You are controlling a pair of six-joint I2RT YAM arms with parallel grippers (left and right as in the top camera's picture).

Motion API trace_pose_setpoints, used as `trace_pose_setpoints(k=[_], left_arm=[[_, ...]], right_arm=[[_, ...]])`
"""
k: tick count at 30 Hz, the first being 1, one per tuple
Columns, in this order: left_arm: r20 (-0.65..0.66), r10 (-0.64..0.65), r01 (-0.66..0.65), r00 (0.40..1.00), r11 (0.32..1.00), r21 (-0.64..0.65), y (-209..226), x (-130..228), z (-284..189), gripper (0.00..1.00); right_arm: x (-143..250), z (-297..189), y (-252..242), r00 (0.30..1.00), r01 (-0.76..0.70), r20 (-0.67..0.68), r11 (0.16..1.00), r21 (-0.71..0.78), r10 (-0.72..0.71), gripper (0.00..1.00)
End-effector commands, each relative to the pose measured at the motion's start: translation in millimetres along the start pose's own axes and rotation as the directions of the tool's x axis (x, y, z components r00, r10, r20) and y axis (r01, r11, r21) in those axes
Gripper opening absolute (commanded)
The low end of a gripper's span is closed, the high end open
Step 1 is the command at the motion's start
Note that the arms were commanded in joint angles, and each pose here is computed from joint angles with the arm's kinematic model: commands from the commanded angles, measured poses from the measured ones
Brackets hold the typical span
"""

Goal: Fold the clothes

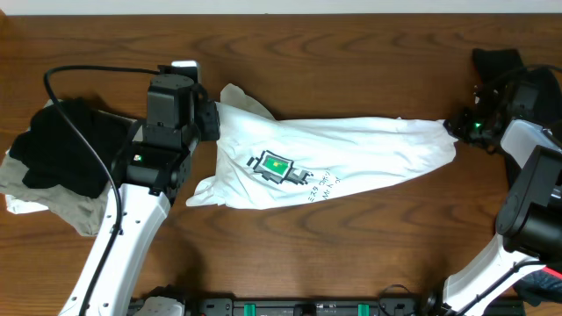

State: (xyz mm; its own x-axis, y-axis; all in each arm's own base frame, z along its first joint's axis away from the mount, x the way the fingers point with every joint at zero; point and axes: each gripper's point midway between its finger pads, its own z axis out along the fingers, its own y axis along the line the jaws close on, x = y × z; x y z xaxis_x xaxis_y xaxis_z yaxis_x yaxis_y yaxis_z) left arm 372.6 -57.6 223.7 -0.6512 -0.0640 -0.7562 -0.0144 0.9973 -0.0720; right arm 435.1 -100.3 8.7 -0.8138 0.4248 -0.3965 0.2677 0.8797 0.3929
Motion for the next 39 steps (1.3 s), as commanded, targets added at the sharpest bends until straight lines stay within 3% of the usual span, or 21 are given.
trace_pose_setpoints(k=[1,5,9,17,28,39], left_arm=[[0.0,0.001,-0.001,1.0,1.0,-0.028,6,0,2,0.06],[0.004,0.002,-0.001,1.0,1.0,-0.028,6,-1,1,0.06],[0.039,0.02,-0.019,0.999,1.0,-0.022,6,-11,-9,0.06],[0.195,0.001,-0.001,0.981,1.0,0.002,5,-59,-66,0.06],[0.364,-0.028,0.015,0.931,0.999,0.037,15,-86,-193,0.06],[0.602,-0.082,0.028,0.794,0.995,0.098,28,-98,-328,0.06]], right_arm=[[0,2,0,1.0,-0.004,0.0,1.0,0.004,0.004,0.01],[-8,-9,3,1.0,-0.006,0.022,1.0,0.004,0.006,0.01],[-39,-52,21,0.994,0.022,0.108,1.0,0.001,-0.022,0.01],[-91,-210,74,0.921,0.102,0.368,0.991,0.088,-0.127,0.01],[-53,-378,115,0.773,0.093,0.6,0.972,0.217,-0.208,0.01],[-6,-455,136,0.644,0.094,0.724,0.965,0.246,-0.247,0.01]])
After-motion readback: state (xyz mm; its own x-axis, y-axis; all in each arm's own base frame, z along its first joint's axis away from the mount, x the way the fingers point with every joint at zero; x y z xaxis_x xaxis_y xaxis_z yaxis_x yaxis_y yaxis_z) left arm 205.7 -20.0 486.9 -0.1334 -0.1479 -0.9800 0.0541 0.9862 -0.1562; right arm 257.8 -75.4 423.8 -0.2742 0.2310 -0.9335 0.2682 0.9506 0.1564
